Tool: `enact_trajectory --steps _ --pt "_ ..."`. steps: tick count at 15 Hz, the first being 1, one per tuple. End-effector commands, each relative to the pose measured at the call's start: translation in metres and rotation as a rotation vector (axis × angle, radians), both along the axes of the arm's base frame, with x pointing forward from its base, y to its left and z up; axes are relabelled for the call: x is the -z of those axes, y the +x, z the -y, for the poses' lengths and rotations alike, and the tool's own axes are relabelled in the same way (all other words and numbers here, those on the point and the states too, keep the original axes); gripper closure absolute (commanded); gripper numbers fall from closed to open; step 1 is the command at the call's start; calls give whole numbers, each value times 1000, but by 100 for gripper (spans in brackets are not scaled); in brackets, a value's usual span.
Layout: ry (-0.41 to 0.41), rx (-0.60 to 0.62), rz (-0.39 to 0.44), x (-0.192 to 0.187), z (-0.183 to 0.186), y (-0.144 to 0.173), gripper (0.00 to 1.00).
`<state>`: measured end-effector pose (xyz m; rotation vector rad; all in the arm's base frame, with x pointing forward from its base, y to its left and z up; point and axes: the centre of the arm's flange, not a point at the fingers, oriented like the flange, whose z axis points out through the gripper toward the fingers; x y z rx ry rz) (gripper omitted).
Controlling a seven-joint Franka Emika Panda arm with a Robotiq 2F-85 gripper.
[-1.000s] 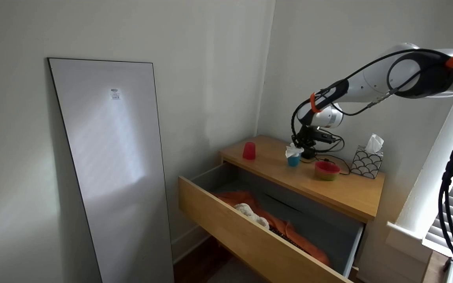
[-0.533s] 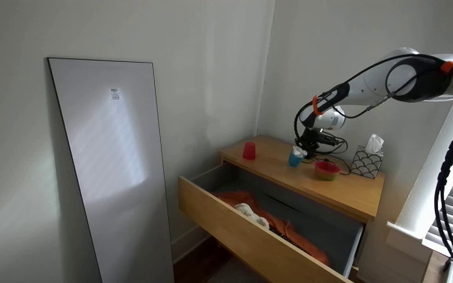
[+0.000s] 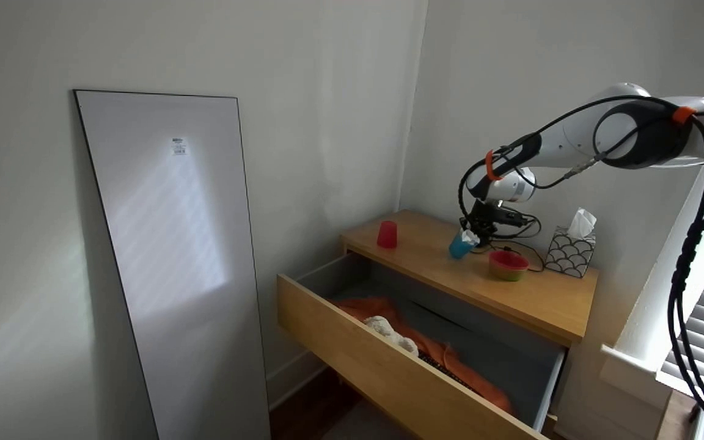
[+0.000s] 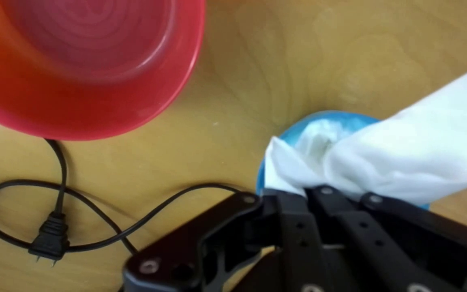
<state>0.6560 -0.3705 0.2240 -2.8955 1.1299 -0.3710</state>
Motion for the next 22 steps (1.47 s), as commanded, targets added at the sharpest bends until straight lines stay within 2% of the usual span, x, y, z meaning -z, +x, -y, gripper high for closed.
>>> enact_trajectory --steps 1,6,14,18,21,22 --pt "0 -52 -31 6 -1 18 99" --pt "-2 -90 -83 12 -6 28 99" --pt "-56 -140 -242 4 -14 28 99" --pt "-10 -128 -350 -8 -26 17 99" --pt "-24 -78 -448 -12 -29 9 99" --pt "-44 -79 -454 -13 -28 8 99"
